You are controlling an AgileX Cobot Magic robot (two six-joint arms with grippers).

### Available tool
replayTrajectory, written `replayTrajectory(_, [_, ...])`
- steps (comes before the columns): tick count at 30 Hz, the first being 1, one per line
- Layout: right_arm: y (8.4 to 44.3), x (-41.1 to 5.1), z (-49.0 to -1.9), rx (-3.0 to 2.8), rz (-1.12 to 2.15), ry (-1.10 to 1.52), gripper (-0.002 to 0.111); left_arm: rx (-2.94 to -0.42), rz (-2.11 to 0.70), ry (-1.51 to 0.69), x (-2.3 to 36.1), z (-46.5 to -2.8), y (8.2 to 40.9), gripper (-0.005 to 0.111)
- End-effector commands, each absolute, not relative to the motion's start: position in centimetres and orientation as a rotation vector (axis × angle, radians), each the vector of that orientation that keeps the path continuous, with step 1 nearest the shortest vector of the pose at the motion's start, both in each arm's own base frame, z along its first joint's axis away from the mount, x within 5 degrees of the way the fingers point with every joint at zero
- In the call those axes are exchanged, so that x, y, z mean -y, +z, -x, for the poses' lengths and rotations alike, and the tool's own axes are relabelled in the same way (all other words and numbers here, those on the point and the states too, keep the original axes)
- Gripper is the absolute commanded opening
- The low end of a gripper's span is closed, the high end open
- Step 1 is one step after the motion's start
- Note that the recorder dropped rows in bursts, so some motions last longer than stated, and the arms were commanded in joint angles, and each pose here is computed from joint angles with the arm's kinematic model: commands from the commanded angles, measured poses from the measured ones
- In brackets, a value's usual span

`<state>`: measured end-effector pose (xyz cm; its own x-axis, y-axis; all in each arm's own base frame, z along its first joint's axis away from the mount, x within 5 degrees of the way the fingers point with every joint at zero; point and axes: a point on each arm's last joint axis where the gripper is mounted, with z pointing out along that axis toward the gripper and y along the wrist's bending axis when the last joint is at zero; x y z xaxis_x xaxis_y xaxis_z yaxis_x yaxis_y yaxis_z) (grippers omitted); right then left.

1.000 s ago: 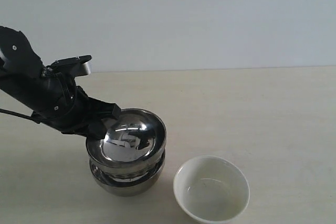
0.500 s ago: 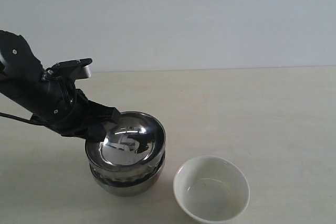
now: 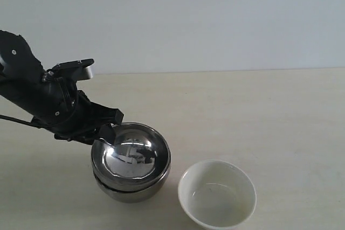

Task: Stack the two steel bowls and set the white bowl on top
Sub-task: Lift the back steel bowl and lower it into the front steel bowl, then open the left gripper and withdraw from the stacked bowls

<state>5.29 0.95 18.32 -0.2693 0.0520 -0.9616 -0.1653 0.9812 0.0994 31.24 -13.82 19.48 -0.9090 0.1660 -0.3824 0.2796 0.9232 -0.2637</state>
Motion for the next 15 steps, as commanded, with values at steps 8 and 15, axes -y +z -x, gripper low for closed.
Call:
replayTrajectory(8, [18.24, -0.92, -5.28, -1.827, 0.087, 0.201, 0.0, -2.689, -0.365, -0.438, 13.67, -31.06, 21.57, 0.026])
replayTrajectory(15, [18.24, -0.92, -5.28, -1.827, 0.087, 0.201, 0.0, -2.687, -0.384, -0.417, 13.57, -31.08, 21.54, 0.004])
